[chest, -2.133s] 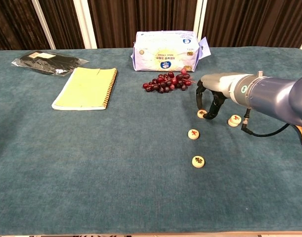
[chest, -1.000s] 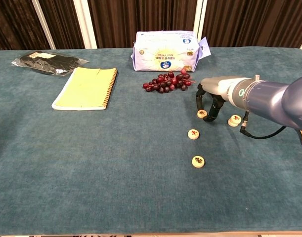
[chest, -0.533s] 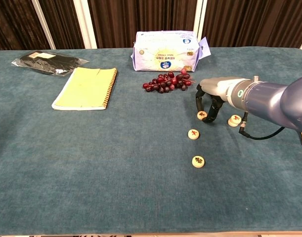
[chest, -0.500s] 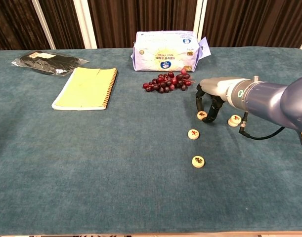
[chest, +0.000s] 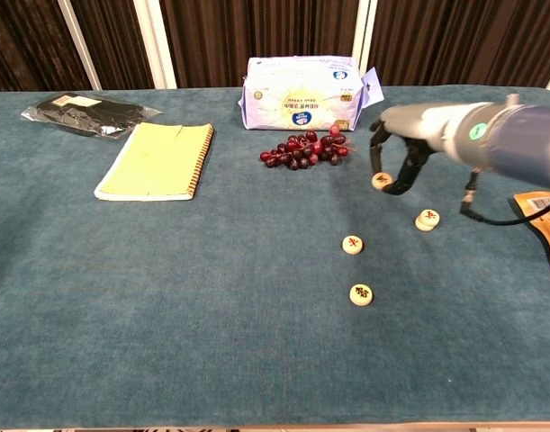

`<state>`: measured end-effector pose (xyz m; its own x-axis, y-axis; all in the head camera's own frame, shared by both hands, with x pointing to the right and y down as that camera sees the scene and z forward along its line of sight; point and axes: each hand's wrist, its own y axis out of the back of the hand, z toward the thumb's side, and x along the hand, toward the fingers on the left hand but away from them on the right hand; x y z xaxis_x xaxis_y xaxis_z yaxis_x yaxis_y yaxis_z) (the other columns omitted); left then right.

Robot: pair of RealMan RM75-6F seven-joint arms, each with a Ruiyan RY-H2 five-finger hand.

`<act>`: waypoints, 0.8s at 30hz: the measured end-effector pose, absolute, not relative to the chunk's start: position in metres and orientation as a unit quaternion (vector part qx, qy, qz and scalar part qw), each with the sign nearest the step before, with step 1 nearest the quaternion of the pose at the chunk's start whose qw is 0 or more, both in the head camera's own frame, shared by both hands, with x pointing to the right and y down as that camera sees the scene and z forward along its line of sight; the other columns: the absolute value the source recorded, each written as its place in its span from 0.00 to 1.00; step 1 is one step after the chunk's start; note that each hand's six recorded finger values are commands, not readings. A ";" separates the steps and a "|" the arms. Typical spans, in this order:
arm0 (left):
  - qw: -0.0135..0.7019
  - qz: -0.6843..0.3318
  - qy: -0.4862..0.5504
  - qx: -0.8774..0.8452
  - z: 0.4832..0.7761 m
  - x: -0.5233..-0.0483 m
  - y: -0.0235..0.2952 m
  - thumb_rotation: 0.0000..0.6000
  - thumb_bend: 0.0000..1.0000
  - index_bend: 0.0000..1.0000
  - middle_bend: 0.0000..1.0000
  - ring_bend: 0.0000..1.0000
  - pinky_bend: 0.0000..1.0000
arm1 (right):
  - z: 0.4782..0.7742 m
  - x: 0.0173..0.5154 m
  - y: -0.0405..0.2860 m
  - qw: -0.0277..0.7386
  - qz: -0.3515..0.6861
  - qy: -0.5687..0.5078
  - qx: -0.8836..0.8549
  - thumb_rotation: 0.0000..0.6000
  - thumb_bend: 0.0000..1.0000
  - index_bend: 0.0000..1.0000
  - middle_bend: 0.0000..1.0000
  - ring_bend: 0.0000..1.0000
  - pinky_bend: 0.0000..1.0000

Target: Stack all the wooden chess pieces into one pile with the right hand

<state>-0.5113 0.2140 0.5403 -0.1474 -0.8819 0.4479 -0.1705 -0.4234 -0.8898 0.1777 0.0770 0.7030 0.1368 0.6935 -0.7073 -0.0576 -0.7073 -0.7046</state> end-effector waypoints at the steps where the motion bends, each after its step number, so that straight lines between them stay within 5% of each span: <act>1: 0.292 -0.609 0.450 -0.584 0.540 -0.511 0.214 1.00 0.49 0.13 0.00 0.00 0.00 | 0.700 0.181 0.078 0.306 0.616 -0.230 -0.688 1.00 0.41 0.54 0.00 0.00 0.00; 24: 0.290 -0.609 0.451 -0.583 0.540 -0.511 0.214 1.00 0.49 0.13 0.00 0.00 0.00 | 0.713 0.223 0.103 0.282 0.648 -0.210 -0.676 1.00 0.41 0.54 0.00 0.00 0.00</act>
